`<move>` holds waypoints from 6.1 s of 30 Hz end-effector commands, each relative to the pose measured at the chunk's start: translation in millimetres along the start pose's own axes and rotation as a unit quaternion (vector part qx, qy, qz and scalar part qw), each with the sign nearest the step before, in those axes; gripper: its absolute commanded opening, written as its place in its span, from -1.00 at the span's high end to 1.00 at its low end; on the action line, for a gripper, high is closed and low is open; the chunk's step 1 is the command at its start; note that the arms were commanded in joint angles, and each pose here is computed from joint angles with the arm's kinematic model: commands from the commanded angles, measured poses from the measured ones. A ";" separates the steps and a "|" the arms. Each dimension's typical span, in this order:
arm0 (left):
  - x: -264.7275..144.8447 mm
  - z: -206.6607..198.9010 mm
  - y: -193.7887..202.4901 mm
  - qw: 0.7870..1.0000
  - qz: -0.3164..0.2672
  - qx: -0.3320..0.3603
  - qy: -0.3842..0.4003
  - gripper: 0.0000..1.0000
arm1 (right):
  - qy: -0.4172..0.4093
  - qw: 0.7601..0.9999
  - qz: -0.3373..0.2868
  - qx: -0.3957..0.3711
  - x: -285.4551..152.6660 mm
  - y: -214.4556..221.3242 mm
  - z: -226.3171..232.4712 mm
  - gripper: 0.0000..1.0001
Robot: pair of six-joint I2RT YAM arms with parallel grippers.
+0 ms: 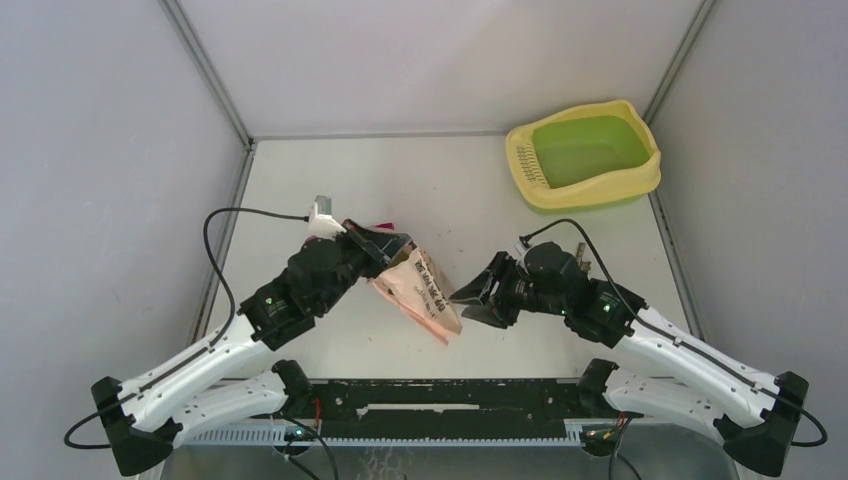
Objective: Fill the litter box with clean litter
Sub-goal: Open the cat litter bag at the center of the board, then pick up the spatula from the center of the board.
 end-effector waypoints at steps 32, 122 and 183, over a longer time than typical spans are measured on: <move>-11.2 -46.7 -34.4 0.994 -0.062 -0.034 0.085 1.00 | -0.012 0.986 0.060 0.154 -17.0 6.2 -12.9 -0.75; 13.4 64.4 -31.7 0.985 0.070 0.107 -0.113 -0.27 | 0.001 0.997 0.011 -0.074 -13.7 -99.5 24.0 -0.19; 182.0 255.5 -53.3 0.808 0.017 -0.234 -0.541 -0.74 | -0.007 0.972 0.050 -0.229 -52.4 -53.5 -20.9 -0.88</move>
Point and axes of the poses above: each gripper's point midway between its finger pads, its own x axis out along the fingers, its own z axis along the line the jaws close on, y = z × x, the point moved 5 cm from there along -x, back along the fingers, and after that the axes turned 8 degrees about x, right-handed, at the moved point
